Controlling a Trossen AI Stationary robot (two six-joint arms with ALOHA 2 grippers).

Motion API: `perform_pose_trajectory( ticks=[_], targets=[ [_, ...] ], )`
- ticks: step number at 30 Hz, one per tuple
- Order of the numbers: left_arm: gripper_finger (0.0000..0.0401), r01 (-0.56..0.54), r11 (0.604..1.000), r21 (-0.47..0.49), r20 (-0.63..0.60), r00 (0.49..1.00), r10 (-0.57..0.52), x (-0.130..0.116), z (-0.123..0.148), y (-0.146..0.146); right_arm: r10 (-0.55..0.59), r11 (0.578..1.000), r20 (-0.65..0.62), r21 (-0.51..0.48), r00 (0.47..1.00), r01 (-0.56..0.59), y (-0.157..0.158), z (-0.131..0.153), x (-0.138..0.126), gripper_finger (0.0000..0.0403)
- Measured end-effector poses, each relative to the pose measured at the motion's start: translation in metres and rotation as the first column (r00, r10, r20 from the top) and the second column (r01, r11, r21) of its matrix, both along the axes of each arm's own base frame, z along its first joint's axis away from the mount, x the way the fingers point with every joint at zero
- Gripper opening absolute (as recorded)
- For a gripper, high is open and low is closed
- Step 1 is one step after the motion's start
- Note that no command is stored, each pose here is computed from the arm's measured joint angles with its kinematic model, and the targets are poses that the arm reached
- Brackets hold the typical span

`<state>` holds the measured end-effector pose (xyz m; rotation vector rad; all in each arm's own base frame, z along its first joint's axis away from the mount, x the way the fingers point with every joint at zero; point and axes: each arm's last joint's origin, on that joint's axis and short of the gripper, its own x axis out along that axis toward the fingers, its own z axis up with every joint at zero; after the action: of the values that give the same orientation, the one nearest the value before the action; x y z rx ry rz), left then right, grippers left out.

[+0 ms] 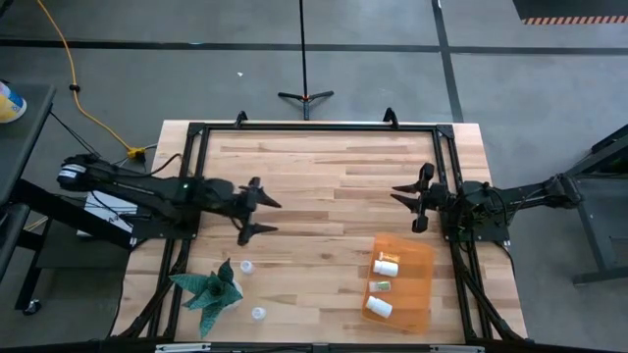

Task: Pick and place pill bottles into a basket
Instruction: Put the top transparent medicine bottle into the orange bin

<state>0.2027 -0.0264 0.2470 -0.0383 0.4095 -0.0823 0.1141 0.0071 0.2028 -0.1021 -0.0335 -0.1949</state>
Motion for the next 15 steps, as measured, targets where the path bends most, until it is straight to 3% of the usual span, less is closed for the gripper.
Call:
perform_pose_trajectory(
  ticks=[4,7,11,15],
  targets=[
    [0.0351,-0.051,0.997,-0.055,-0.174,0.984,0.04,0.022,0.011,-0.003,-0.001,1.0,-0.004,-0.02,1.0,0.001,0.0,0.0,0.0,0.0079],
    [0.0351,-0.134,0.981,-0.137,-0.35,0.934,0.079,0.036,0.015,-0.006,-0.001,1.0,-0.006,-0.026,1.0,0.001,0.0,0.0,0.0,0.0079],
    [0.0351,-0.272,0.939,-0.208,-0.564,0.818,0.112,0.052,0.014,-0.01,-0.001,1.0,-0.017,-0.028,1.0,0.001,0.0,-0.001,0.0,0.0079],
    [0.0351,-0.421,0.866,-0.27,-0.733,0.673,0.099,0.067,0.004,-0.014,-0.001,0.999,-0.046,-0.032,0.999,0.0,0.0,-0.004,0.0,0.0079]
  ],
)
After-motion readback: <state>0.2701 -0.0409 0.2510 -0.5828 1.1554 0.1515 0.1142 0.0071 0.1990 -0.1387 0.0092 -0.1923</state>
